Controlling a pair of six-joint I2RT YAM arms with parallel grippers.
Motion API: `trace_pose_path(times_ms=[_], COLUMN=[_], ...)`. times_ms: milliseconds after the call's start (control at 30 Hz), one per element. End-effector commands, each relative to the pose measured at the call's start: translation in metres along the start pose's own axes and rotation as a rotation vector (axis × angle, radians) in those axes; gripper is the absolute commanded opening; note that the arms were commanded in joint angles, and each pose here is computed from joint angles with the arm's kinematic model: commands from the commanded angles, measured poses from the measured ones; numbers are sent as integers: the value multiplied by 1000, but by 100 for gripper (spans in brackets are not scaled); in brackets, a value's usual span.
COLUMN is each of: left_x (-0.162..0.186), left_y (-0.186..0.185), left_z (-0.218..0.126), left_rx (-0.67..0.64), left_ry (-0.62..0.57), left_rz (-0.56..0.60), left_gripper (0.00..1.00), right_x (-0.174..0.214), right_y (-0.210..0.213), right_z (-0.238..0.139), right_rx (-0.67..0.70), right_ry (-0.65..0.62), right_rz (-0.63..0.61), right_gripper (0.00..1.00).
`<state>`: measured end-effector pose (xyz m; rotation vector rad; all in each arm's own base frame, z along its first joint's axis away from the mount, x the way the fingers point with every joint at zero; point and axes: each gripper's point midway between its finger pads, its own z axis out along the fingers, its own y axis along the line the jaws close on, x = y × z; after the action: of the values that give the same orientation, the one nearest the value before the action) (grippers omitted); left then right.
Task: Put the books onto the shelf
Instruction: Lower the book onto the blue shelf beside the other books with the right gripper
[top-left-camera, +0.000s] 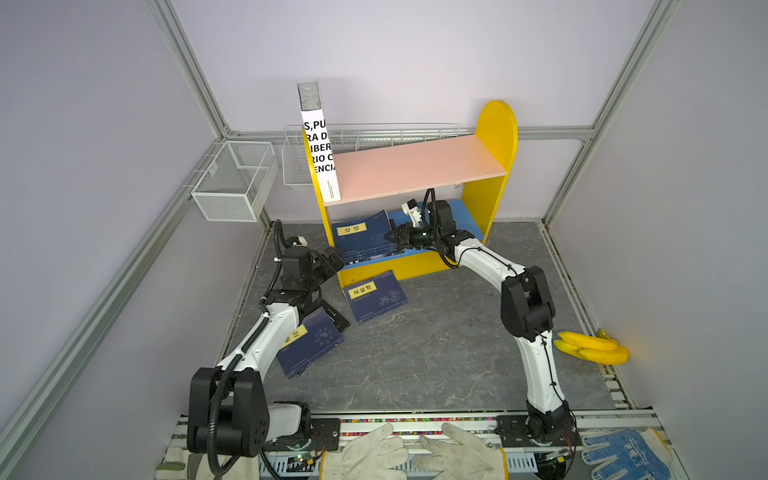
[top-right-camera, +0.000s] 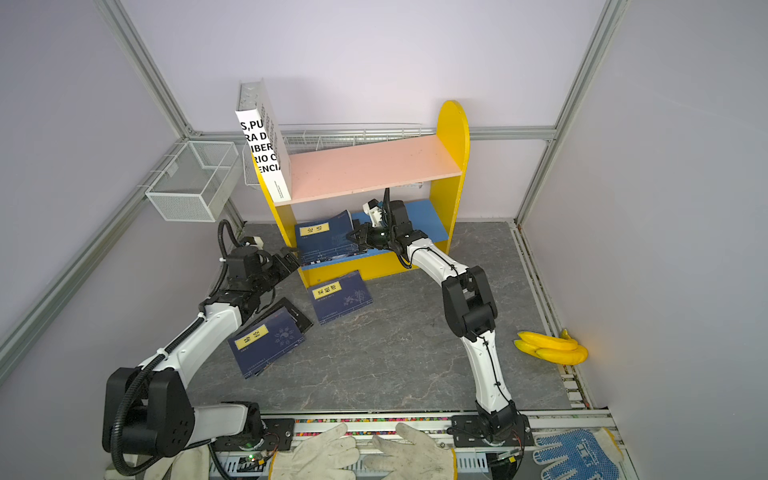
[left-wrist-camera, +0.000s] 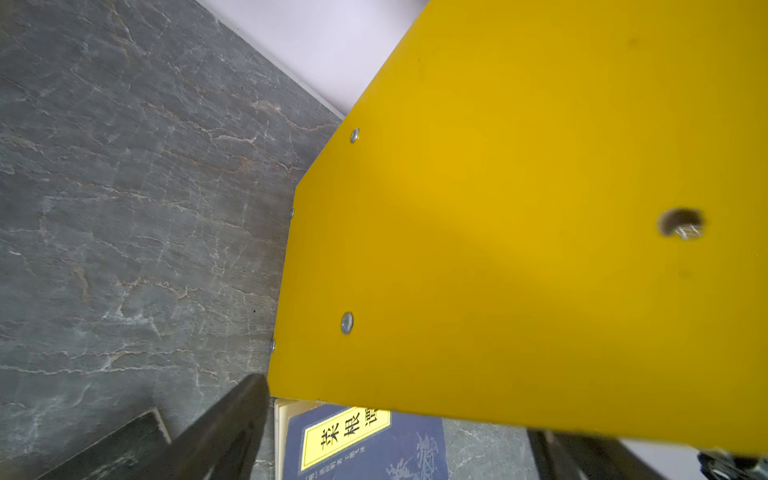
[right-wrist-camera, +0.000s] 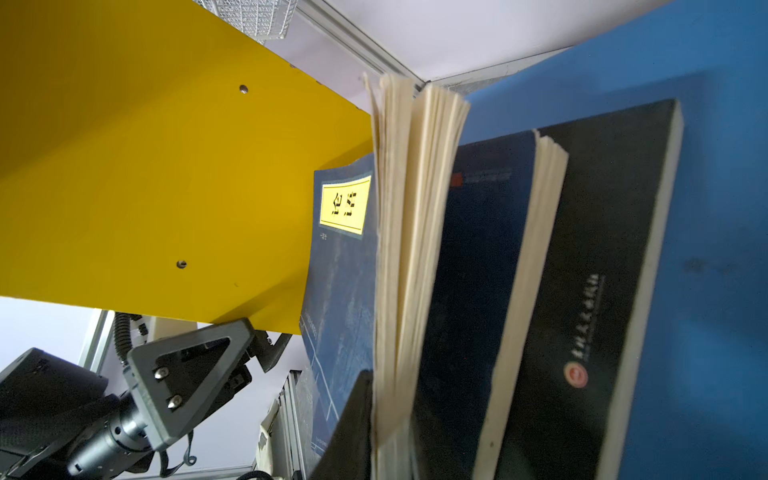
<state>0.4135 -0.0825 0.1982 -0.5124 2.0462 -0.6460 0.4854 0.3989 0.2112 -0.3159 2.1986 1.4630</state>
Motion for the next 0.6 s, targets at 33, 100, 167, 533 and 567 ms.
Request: trace_pose_path(times_ms=[33,100,167,533,567], left_x=[3,7,9,15,13], left_y=[9,13,20,39,39], left_z=[10,12,12,8,7], left_rx=[-51,-70,-100,-180,-181], left_ry=[-12,-6,-7,-13,-20], left_rz=[-6,-4,-5,-26,-28], left_gripper=[94,94,93,93,93], right_x=[2,1,0,-13,-16], right_y=[-4,-4,-4,-9,-11], right_z=[7,7,7,1,-3], right_rx=[19,22,27,117,151], right_ry=[8,8,5,-45,-58], right_rz=[-36,-38,-38,-75,-81], right_gripper=[18,18,20,33,34])
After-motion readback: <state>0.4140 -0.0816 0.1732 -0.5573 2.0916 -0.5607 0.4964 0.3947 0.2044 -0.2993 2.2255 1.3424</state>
